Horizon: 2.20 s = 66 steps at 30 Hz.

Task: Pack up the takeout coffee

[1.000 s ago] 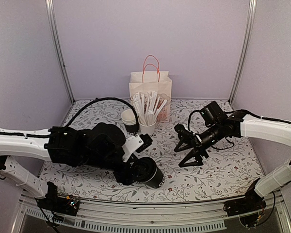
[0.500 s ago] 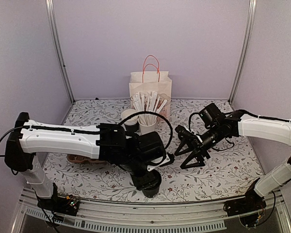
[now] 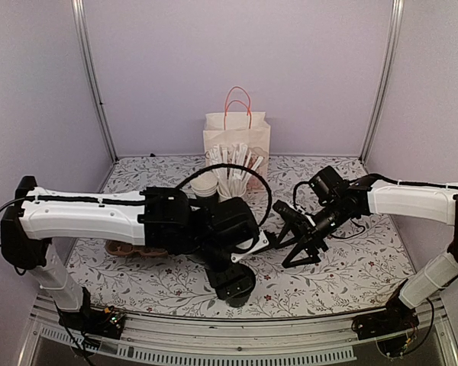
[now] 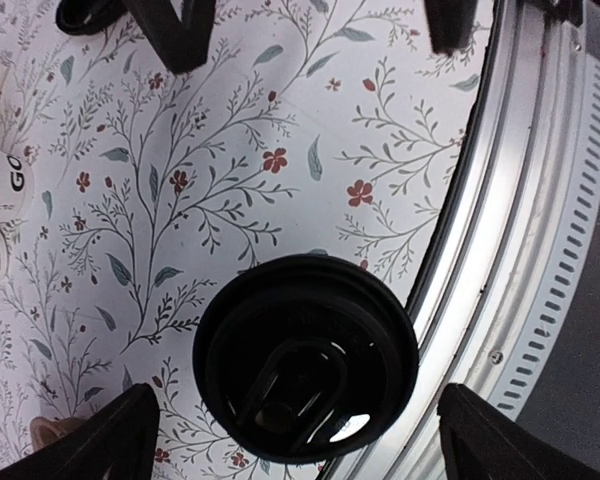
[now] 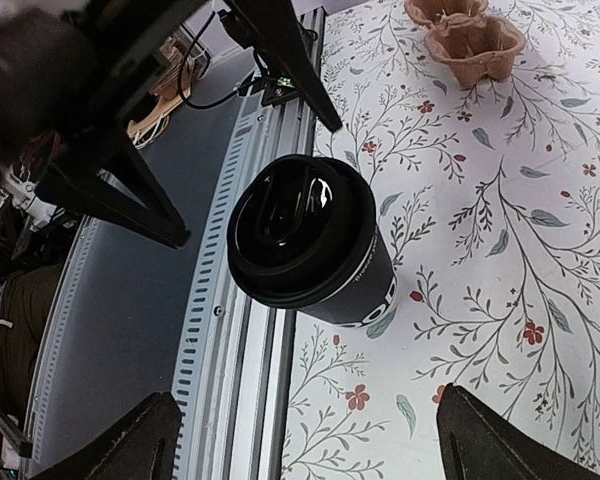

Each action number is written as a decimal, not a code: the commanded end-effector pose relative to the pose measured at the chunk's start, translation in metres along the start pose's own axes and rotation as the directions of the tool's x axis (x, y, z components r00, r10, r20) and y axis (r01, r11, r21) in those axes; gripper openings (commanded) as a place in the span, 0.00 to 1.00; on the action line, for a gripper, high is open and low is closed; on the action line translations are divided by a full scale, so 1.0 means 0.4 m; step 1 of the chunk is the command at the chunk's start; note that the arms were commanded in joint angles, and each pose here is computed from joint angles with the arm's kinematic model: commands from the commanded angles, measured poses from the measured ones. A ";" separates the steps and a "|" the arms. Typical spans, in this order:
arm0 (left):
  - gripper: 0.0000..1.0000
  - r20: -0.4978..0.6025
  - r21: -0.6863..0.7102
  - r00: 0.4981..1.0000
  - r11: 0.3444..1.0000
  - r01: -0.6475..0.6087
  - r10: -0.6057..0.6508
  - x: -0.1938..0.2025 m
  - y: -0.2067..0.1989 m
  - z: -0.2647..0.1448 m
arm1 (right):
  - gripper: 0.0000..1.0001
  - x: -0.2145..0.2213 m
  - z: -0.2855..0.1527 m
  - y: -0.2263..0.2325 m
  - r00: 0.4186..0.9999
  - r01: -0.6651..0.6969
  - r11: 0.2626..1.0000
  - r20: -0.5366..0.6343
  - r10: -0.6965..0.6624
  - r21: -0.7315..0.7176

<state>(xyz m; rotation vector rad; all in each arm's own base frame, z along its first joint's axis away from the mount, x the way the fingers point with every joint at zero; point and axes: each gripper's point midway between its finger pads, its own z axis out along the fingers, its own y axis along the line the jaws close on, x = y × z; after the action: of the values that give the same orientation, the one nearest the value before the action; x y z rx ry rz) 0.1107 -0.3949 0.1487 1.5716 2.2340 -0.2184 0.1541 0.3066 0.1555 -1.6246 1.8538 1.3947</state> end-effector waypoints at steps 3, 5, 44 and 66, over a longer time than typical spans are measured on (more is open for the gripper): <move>1.00 0.348 -0.013 0.920 0.980 0.199 -0.182 -0.082 0.068 -0.190 | 0.91 -0.020 -0.005 -0.026 1.000 -0.022 0.999 -0.007 0.022 0.026; 1.00 0.431 0.060 0.825 0.924 0.379 -0.366 -0.063 0.107 -0.203 | 0.89 -0.019 0.003 -0.046 0.997 -0.073 0.997 -0.019 0.074 0.036; 0.79 0.084 0.412 0.415 0.411 0.813 -0.906 0.147 -0.071 0.048 | 0.59 -0.034 0.190 -0.100 0.920 -0.384 0.904 -0.168 0.355 -0.189; 0.68 0.095 0.405 0.175 0.199 0.892 -0.980 0.284 0.018 0.101 | 0.58 0.066 0.239 -0.129 0.879 -0.435 0.895 -0.262 0.398 -0.101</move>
<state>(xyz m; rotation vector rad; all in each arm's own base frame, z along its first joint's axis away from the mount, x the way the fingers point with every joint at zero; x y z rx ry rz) 0.0856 -0.3290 0.0939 -0.0592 2.5590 -1.1712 0.1578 0.3817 0.0963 -1.5684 2.3010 1.7153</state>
